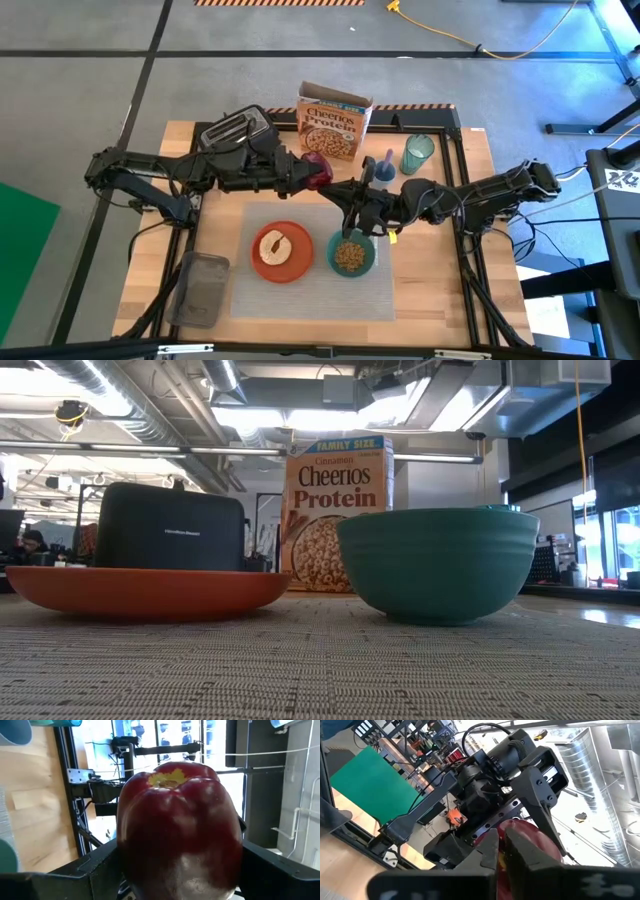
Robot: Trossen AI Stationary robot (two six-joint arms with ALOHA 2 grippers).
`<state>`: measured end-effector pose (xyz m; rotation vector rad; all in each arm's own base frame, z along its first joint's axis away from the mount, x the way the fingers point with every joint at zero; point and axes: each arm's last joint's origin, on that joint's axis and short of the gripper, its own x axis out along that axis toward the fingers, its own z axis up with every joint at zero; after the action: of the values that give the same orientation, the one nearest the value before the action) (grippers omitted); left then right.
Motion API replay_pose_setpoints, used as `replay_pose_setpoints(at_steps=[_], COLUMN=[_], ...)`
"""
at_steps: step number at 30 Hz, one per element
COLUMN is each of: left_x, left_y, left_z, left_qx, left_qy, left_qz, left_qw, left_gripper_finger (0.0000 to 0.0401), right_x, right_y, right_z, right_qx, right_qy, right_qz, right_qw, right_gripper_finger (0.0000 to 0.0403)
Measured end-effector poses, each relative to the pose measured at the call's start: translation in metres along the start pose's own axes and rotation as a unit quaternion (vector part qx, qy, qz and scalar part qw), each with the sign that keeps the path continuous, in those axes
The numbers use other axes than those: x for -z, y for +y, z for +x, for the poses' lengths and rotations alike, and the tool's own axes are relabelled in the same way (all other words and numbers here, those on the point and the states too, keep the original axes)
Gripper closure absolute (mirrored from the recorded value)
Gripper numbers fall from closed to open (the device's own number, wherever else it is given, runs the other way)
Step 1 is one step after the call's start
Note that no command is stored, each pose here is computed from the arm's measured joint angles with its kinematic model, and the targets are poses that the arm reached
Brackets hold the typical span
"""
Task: Arrange a breakfast setting
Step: Put the apple on the orange plate
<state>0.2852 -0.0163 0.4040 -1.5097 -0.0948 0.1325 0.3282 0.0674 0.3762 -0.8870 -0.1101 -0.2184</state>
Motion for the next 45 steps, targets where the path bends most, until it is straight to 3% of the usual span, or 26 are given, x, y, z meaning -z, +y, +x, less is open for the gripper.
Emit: replay_pose_setpoints(at_steps=[8, 13, 18, 21, 26, 29, 34, 37, 39, 45], left_x=[-0.002, -0.004, -0.002, 0.001, 0.003, 0.01, 0.02, 0.022, 0.022, 0.016], left_y=[-0.003, -0.004, -0.011, -0.011, -0.015, -0.007, 0.014, 0.027, 0.038, 0.05], left_z=[-0.002, -0.002, -0.002, -0.003, -0.013, -0.02, -0.037, -0.056, -0.071, -0.108], left_qx=[0.009, 0.013, 0.048, 0.052, 0.062, 0.021, -0.094, -0.191, -0.264, -0.384], left_qy=[-0.032, -0.034, -0.008, 0.01, 0.091, 0.133, 0.191, 0.195, 0.186, 0.15], left_qz=[0.058, 0.088, 0.087, 0.105, 0.179, 0.209, 0.256, 0.284, 0.318, 0.391], left_qw=[0.998, 0.995, 0.995, 0.993, 0.978, 0.969, 0.943, 0.919, 0.891, 0.823], left_gripper_finger=[0.0085, 0.0052, 0.0009, 0.0005, 0.0002, 0.0003, 0.0004, 0.0004, 0.0004, 0.0004], right_x=[-0.006, -0.015, -0.022, -0.025, -0.029, -0.035, -0.03, -0.007, 0.01, 0.053], right_y=[-0.008, -0.018, -0.026, -0.029, -0.039, -0.05, -0.063, -0.055, -0.043, 0.015], right_z=[0.002, 0.005, 0.006, 0.006, 0.006, 0.006, 0.008, 0.016, 0.026, 0.06], right_qx=[0.002, -0.023, -0.023, -0.02, 0.019, 0.044, 0.061, 0.023, -0.001, -0.092], right_qy=[0.008, 0.029, 0.017, 0.015, 0.024, 0.027, 0.054, 0.103, 0.142, 0.217], right_qz=[0.023, 0.042, 0.046, 0.047, 0.056, 0.074, 0.222, 0.33, 0.388, 0.462], right_qw=[1.0, 0.998, 0.999, 0.999, 0.998, 0.996, 0.972, 0.938, 0.911, 0.855], right_gripper_finger=[0.04, 0.0401, 0.0401, 0.0402, 0.0402, 0.0402, 0.0403, 0.0403, 0.0403, 0.0403])
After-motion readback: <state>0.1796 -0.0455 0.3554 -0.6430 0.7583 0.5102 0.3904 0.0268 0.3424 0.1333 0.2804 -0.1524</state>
